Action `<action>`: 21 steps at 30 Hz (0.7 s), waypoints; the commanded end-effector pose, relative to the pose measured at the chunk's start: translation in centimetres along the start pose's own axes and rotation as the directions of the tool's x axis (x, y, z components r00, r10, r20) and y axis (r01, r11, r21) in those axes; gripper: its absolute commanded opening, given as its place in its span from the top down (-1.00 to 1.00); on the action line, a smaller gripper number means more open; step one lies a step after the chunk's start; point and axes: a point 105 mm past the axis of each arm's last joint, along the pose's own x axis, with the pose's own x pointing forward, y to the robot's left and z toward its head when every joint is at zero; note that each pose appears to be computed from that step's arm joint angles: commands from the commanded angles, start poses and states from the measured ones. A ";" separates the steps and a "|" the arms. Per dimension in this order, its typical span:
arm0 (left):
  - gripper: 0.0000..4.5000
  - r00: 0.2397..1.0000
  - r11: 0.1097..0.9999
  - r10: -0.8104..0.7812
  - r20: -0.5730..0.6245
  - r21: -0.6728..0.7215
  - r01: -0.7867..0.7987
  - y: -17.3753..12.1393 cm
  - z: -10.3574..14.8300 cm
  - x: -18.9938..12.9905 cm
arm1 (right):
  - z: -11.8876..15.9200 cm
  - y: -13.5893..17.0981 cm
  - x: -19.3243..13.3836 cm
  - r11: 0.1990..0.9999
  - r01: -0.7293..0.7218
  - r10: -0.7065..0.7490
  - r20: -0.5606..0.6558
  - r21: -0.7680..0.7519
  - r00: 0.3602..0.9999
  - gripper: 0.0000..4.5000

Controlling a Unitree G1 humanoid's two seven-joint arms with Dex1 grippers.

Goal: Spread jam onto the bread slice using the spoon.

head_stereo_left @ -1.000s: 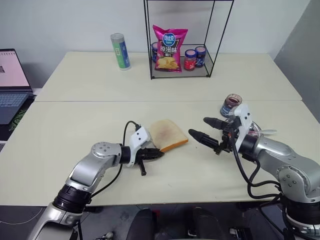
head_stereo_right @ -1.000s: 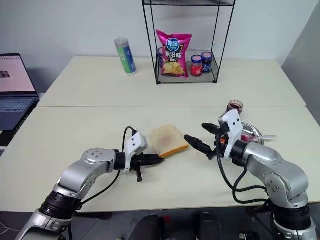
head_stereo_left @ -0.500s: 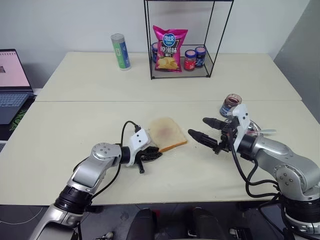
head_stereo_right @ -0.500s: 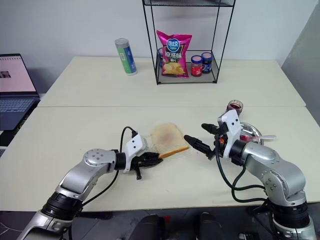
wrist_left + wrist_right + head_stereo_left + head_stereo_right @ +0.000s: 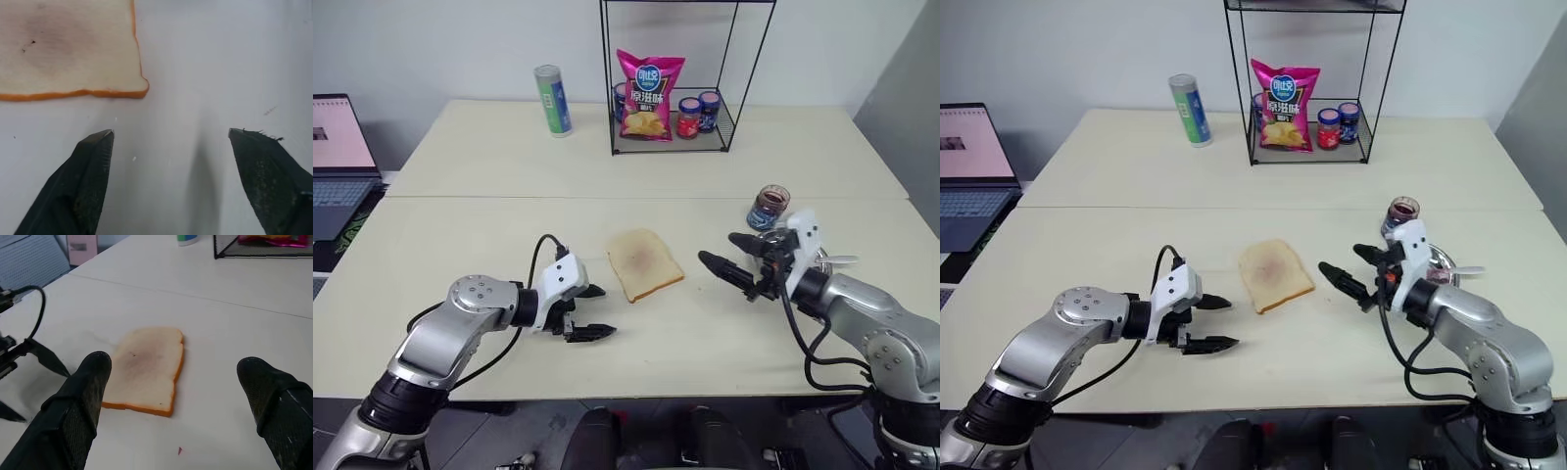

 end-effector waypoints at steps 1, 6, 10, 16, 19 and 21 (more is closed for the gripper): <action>-0.98 0.978 0.993 -0.005 0.206 0.116 -0.019 -0.1 5.6 2.0 | 1.4 -2.5 -3.2 0.984 0.169 -0.173 0.084 0.053 0.981 -1.00; -0.98 0.951 0.986 0.017 0.308 0.150 -0.066 0.4 8.3 4.9 | 1.4 -4.7 -6.9 0.926 0.323 -0.351 0.134 0.194 0.927 -1.00; -0.98 0.930 0.984 -0.032 0.367 0.176 -0.035 0.3 10.3 6.6 | 0.2 -6.4 -10.0 0.827 0.418 -0.505 0.169 0.375 0.846 -1.00; -0.98 0.921 0.972 -0.087 0.379 0.234 -0.005 0.1 11.6 8.3 | -1.4 -8.1 -11.2 0.712 0.412 -0.590 0.167 0.569 0.790 -1.00; -0.98 0.916 0.973 -0.090 0.390 0.232 -0.003 0.2 12.0 8.6 | -2.4 -9.5 -10.8 0.661 0.404 -0.614 0.145 0.633 0.776 -1.00; -0.98 0.913 0.974 -0.098 0.395 0.227 0.006 -0.1 12.2 8.7 | -2.6 -10.1 -10.5 0.637 0.385 -0.621 0.149 0.667 0.770 -1.00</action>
